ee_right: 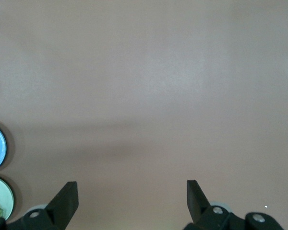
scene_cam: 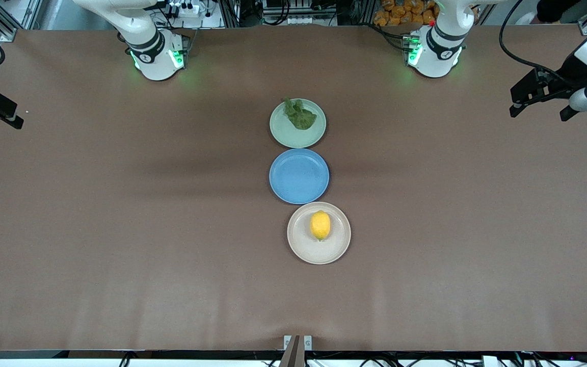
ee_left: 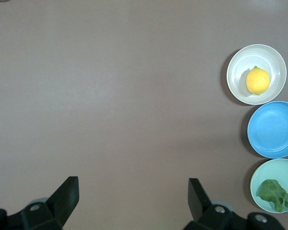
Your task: Pick lemon and lettuce from plates
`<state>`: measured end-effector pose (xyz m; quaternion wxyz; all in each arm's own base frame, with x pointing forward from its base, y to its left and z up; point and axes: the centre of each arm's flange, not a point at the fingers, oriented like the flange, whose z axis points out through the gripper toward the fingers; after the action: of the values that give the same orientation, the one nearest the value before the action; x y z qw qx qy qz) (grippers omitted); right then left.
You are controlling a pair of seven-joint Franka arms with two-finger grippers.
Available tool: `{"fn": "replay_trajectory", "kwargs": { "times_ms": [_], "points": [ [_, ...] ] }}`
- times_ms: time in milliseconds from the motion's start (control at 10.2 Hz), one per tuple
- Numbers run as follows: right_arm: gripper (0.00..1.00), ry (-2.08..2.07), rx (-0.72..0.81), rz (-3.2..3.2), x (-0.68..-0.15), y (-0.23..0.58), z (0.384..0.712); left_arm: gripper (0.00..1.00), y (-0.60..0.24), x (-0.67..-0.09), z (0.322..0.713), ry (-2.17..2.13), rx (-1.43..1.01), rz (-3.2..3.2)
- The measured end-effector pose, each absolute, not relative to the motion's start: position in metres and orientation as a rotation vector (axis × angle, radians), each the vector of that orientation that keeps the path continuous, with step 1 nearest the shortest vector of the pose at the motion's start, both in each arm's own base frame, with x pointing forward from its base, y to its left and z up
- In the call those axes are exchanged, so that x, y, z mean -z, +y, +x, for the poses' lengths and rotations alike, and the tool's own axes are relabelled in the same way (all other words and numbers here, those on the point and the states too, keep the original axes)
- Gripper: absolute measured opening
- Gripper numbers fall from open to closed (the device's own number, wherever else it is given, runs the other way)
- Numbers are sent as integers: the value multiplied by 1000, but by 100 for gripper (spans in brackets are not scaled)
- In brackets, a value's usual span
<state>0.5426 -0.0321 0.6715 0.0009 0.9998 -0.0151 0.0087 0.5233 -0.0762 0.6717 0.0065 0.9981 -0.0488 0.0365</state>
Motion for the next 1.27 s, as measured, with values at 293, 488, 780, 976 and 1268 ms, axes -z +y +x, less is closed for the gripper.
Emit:
{"fn": "replay_trajectory", "kwargs": {
  "times_ms": [293,488,780,976,1268],
  "points": [
    [100,-46,-25,3139,-671,-32,543,100,-76,-673,523,-192,-119,3121],
    [100,-45,-21,3139,-670,-31,543,100,-75,-673,523,-204,-114,3121],
    [100,-35,-4,3141,-665,-28,543,100,-75,-669,525,-205,-99,3121],
    [100,4,8,3142,-652,-14,548,100,-80,-654,533,-213,-55,3120],
    [100,109,-26,3141,-611,29,561,100,-117,-609,562,-167,46,3111]
  ]
}}
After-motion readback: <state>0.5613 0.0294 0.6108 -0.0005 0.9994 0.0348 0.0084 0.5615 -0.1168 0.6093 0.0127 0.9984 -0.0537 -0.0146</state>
